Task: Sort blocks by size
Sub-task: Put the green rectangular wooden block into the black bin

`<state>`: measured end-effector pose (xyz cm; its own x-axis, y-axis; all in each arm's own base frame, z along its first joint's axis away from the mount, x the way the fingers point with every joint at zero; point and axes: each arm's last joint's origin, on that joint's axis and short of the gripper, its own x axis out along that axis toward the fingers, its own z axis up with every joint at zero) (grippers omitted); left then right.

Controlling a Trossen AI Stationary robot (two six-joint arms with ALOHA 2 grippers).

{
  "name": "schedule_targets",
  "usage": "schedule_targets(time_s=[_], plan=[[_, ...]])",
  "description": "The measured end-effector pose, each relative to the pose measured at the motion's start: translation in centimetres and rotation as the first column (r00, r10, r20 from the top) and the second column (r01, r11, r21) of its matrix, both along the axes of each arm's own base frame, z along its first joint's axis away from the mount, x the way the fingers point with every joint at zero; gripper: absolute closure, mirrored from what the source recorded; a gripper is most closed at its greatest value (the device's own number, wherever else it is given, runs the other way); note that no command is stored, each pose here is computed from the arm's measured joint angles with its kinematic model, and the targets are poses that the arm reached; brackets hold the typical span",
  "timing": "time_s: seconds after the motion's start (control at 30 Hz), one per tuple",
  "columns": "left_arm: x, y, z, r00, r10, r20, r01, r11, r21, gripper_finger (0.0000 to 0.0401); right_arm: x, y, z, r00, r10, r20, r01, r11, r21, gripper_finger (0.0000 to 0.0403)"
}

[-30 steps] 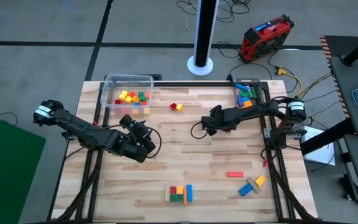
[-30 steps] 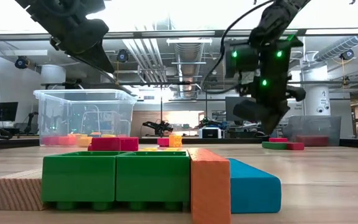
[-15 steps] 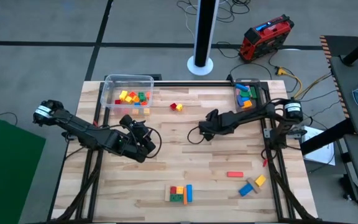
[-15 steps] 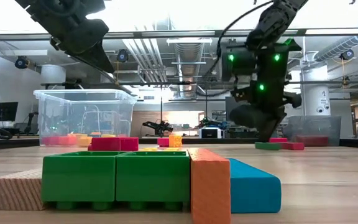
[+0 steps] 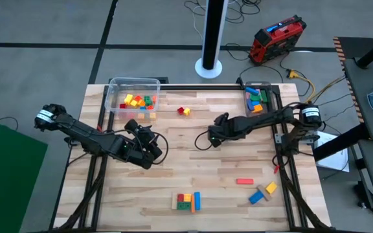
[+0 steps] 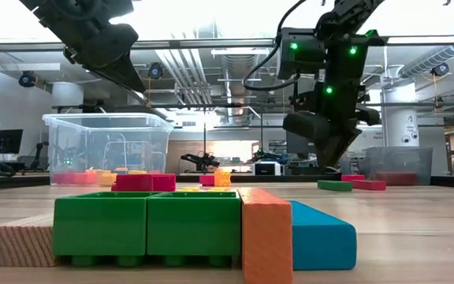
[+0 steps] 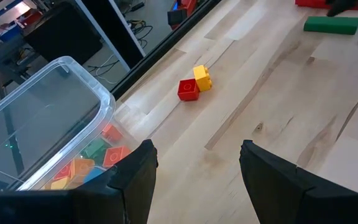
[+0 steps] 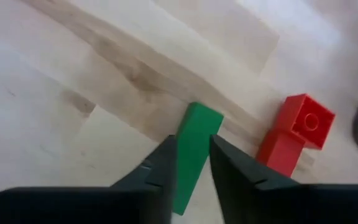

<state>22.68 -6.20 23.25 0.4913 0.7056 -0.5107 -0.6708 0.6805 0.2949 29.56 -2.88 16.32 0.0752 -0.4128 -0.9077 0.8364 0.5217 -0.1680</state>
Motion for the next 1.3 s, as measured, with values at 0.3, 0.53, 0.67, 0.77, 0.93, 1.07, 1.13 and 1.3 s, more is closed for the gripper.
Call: schedule_targets(time_s=[0.3,0.53,0.67,0.77,0.93,1.07,1.13,1.3], plan=[[0.0,0.0,0.0,1.0,0.0,0.001,0.0,1.0,0.0,0.0196,-0.8,0.2,-1.3,0.998,-0.052,-0.019,0.052,0.999,0.011,0.017],[0.0,0.0,0.0,1.0,0.0,0.003,0.0,1.0,-0.001,0.0196,-0.5,0.3,-3.7,0.999,-0.045,-0.011,0.045,0.998,0.039,0.0146],[0.0,0.0,0.0,1.0,0.003,0.007,-0.003,1.0,0.005,0.0196,-0.1,0.3,-4.4,0.999,-0.029,-0.016,0.03,0.999,0.044,0.0162],[0.0,0.0,0.0,1.0,0.003,0.009,-0.003,1.0,0.005,0.0196,0.0,0.3,-4.4,1.0,-0.026,-0.008,0.026,0.998,0.05,0.0194],[0.1,0.0,0.0,1.0,0.003,0.009,-0.003,1.0,0.004,0.0196,0.2,0.4,-4.0,1.0,-0.008,0.008,0.008,0.998,0.062,0.0285],[0.1,0.0,0.0,1.0,0.003,0.01,-0.003,1.0,0.004,0.0196,0.3,0.4,-3.9,1.0,0.016,0.0,-0.016,0.998,0.061,0.0315],[0.1,0.0,0.0,1.0,0.003,0.009,-0.003,1.0,0.005,0.0196,0.5,0.4,-3.7,0.999,0.045,-0.008,-0.044,0.997,0.059,0.0315],[0.0,0.0,0.1,1.0,0.004,0.009,-0.004,1.0,0.014,0.0196,1.0,-0.4,-0.9,0.995,0.092,-0.031,-0.092,0.996,0.002,0.0315]])
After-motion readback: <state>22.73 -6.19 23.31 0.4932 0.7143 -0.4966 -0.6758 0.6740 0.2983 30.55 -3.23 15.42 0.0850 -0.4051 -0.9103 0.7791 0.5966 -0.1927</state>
